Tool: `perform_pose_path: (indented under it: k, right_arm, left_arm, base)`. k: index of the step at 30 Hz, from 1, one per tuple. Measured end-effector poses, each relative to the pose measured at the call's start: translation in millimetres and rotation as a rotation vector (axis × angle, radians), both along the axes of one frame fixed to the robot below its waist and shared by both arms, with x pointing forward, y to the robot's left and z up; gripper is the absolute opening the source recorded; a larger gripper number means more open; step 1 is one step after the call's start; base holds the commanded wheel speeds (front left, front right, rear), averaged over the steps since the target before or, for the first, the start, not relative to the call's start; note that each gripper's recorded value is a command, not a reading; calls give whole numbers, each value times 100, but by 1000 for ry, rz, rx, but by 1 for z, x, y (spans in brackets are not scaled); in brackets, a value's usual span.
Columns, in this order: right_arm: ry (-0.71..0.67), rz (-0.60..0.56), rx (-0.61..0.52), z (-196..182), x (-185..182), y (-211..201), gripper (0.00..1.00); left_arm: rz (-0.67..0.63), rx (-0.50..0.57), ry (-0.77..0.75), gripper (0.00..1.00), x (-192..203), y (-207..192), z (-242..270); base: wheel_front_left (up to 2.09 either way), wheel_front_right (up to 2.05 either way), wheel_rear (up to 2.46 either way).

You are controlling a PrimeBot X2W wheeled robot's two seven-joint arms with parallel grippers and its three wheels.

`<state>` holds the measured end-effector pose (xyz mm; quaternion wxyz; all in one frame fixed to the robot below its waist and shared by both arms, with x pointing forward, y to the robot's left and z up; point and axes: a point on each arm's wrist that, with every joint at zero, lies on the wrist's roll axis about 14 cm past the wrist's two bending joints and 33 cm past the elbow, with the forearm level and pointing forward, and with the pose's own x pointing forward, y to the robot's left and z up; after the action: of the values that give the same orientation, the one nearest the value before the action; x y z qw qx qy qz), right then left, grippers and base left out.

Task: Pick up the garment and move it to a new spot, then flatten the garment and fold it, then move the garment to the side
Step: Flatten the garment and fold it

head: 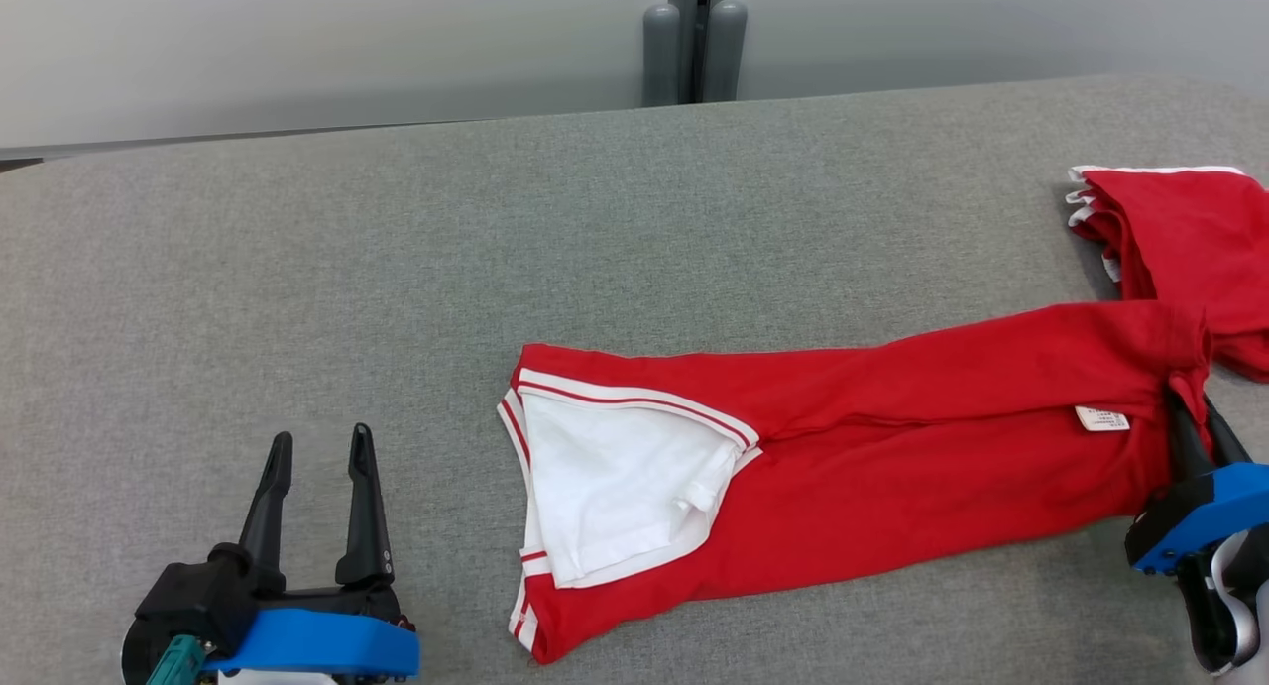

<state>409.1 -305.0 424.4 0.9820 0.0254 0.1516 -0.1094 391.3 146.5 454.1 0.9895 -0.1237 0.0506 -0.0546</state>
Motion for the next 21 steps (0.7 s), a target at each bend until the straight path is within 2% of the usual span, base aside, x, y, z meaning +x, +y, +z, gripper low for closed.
perform_pose_path:
  k: [3, 6, 14, 21]
  right_arm:
    - [-30, 11, 51, 9, 3, 11, 0]
    - [-58, 79, 140, 16, 9, 49, 0]
    - [-114, 375, 288, 48, 19, 165, 0]
    - [-91, 623, 418, 57, 10, 264, 0]
  left_arm:
    - [-13, -1, 2, 100, 0, -5, -1]
    - [-22, -4, 1, 100, -1, -8, 0]
    - [9, 5, -17, 100, -7, 4, 7]
    - [45, 9, -19, 100, -15, 17, 9]
  base:
    - [0, 0, 0]
    - [0, 0, 0]
    - [0, 0, 0]
    - [0, 0, 0]
